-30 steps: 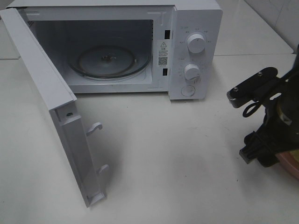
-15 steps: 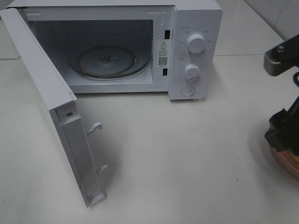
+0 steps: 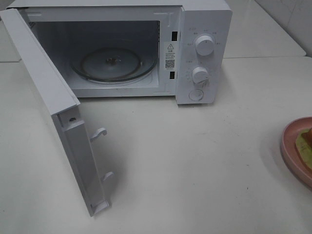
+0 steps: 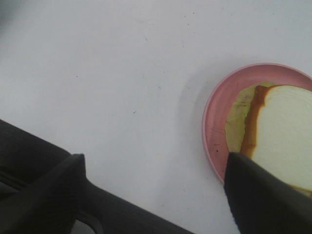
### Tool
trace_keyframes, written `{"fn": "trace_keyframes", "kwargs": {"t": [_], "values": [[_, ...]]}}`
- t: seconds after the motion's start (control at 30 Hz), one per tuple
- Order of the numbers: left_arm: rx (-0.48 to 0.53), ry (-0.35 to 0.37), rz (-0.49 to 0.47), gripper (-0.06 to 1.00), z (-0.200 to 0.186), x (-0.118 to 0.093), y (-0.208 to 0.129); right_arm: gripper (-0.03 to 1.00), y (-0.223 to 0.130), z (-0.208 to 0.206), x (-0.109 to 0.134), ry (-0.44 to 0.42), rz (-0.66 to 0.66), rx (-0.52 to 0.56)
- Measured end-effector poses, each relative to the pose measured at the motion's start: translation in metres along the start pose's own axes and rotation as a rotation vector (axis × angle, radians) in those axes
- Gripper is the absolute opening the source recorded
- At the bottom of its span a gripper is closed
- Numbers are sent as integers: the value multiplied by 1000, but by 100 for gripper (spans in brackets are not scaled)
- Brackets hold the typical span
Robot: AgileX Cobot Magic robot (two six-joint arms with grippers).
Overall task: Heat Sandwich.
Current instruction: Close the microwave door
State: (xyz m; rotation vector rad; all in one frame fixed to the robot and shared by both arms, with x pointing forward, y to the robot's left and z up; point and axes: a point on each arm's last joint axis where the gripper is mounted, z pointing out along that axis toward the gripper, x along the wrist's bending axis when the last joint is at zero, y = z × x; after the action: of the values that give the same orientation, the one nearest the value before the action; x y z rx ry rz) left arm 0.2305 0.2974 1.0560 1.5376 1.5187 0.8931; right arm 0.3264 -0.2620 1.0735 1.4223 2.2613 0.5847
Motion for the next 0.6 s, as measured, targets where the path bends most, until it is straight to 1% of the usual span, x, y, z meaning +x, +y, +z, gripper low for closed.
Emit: {"fn": "trace_keyframes", "kwargs": {"t": [0.27,0.33,0.4,0.43,0.53,0.6], "values": [[0,0,0,96,0,0,0,77,-20,-18,-5,3,23,-41],[0,0,0,96,0,0,0,77,-31,-22,-6,-2,39,-69],[0,0,0,96,0,0,0,77,-42,-20,-9,-31,95,-76],[0,0,0,96,0,0,0,77,-42,-20,-9,-31,95,-76],[0,0,0,96,0,0,0,77,-56,-17,-11,-73,160,-85],[0,0,0,96,0,0,0,77,-59,-17,-12,-85,177,-94]]}}
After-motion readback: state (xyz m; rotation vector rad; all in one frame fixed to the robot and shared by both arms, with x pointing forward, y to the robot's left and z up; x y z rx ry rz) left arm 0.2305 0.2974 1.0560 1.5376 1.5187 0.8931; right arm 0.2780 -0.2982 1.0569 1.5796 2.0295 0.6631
